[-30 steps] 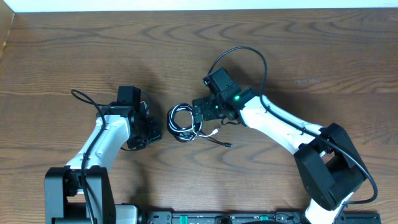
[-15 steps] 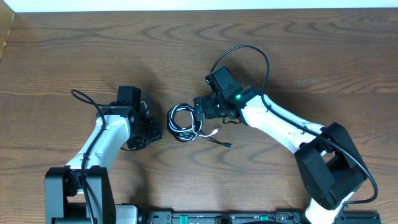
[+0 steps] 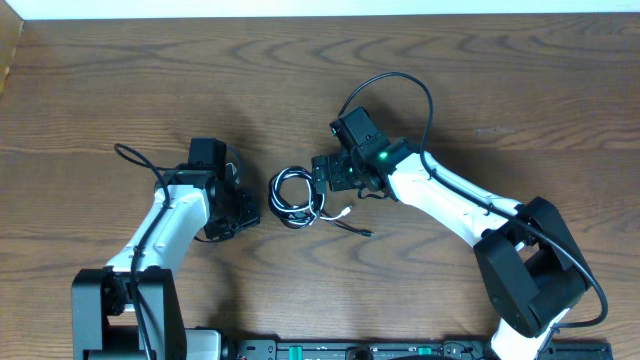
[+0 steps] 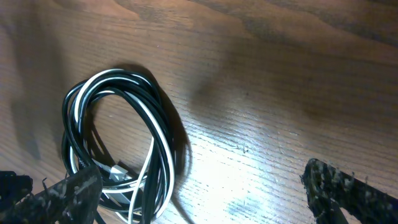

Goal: Untangle cables

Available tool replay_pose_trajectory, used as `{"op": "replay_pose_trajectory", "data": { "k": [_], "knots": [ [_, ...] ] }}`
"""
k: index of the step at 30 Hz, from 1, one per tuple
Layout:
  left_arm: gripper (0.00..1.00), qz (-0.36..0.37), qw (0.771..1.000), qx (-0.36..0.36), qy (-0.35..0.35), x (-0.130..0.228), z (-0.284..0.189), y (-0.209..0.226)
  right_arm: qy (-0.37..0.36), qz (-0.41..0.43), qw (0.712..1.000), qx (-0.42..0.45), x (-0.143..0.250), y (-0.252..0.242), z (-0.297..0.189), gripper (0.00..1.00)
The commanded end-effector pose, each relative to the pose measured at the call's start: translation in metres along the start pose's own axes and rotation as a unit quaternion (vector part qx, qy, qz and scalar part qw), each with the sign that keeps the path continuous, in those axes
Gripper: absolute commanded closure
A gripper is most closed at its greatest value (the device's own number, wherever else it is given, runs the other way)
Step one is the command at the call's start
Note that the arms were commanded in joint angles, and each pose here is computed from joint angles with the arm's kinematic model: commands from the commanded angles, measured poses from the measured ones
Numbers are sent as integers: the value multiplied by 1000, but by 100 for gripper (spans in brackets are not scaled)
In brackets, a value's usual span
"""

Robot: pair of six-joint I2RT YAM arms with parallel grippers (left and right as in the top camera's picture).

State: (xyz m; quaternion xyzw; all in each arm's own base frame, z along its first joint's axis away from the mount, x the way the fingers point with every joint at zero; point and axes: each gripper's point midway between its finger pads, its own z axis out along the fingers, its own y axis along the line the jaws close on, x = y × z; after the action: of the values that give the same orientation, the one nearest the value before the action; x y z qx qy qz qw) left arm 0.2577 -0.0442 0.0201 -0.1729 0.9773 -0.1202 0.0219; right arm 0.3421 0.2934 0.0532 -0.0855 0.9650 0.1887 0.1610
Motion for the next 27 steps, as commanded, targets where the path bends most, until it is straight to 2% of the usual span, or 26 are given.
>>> {"op": "replay_pose_trajectory", "data": {
  "k": [1, 23, 27],
  "knots": [
    [63, -7, 1000, -7, 7, 4, 4, 5, -9, -11, 1000, -2, -5, 5, -5, 1],
    [63, -7, 1000, -6, 6, 3, 4, 5, -9, -11, 1000, -2, -4, 5, -5, 1],
    [63, -7, 1000, -6, 6, 3, 4, 5, -64, 13, 998, -16, -31, 13, -7, 1]
  ]
}}
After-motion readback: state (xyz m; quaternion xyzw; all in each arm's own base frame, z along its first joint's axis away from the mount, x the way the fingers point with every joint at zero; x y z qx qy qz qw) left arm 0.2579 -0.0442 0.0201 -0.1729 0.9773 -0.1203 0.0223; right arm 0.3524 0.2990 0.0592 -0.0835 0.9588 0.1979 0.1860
